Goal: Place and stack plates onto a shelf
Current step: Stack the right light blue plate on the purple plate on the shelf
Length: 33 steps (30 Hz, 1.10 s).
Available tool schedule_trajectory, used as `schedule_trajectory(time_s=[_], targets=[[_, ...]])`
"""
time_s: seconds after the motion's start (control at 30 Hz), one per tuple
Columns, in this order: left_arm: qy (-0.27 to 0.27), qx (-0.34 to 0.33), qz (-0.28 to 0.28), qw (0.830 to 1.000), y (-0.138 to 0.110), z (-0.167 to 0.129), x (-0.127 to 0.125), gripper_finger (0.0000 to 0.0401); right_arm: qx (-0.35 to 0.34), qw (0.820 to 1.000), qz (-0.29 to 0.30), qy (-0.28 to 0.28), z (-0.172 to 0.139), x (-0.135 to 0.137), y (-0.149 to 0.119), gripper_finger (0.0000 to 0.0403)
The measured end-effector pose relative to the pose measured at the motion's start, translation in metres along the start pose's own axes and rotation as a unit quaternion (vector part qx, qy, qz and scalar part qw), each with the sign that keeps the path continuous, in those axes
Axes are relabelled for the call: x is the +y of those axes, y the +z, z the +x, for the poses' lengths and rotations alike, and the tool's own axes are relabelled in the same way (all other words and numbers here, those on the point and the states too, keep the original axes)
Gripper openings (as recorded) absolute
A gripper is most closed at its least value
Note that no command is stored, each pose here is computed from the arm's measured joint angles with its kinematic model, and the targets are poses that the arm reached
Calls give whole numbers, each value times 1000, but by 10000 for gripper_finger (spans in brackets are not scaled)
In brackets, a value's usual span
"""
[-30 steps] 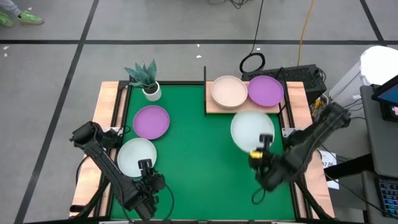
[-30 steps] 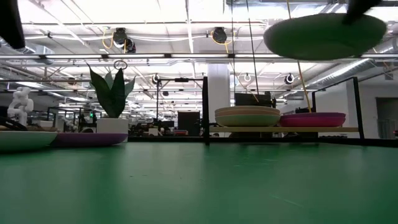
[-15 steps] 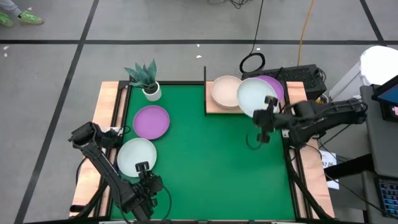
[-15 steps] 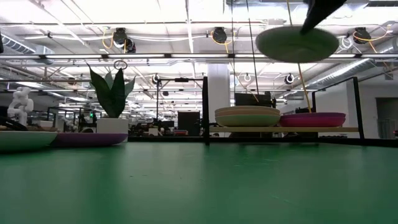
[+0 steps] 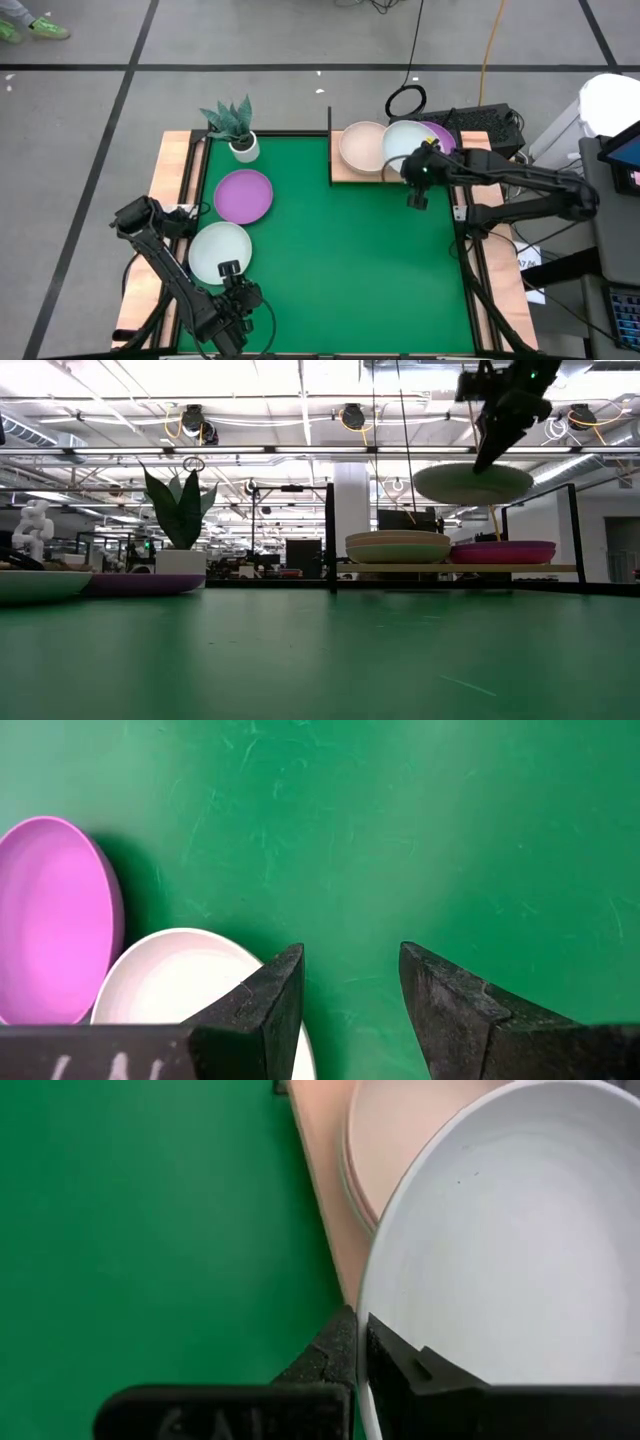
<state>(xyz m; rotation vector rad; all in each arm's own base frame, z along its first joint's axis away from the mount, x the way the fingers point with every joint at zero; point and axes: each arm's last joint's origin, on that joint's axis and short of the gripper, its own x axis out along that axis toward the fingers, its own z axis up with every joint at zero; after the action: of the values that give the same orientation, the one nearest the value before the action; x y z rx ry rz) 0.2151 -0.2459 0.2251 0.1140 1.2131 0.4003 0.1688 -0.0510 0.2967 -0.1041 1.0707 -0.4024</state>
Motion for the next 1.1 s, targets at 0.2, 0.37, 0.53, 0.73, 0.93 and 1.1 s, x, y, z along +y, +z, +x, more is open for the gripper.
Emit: schedule_trajectory(time_s=[0.2,0.37,0.53,0.73,0.93,1.1], targets=[[0,0,-1,1000,0,0,0,170,27,999,17,-22,12,-16,-9,0],[0,0,-4,1000,0,0,0,170,40,999,26,-23,22,-27,-17,0],[0,0,-6,1000,0,0,0,170,43,998,36,-16,31,-35,-23,0],[0,0,-6,1000,0,0,0,170,36,999,40,-7,36,-41,-27,0],[0,0,-8,1000,0,0,0,170,50,998,47,-15,41,-47,-34,0],[-1,-1,-10,1000,0,0,0,170,62,996,55,-19,47,-50,-41,0]])
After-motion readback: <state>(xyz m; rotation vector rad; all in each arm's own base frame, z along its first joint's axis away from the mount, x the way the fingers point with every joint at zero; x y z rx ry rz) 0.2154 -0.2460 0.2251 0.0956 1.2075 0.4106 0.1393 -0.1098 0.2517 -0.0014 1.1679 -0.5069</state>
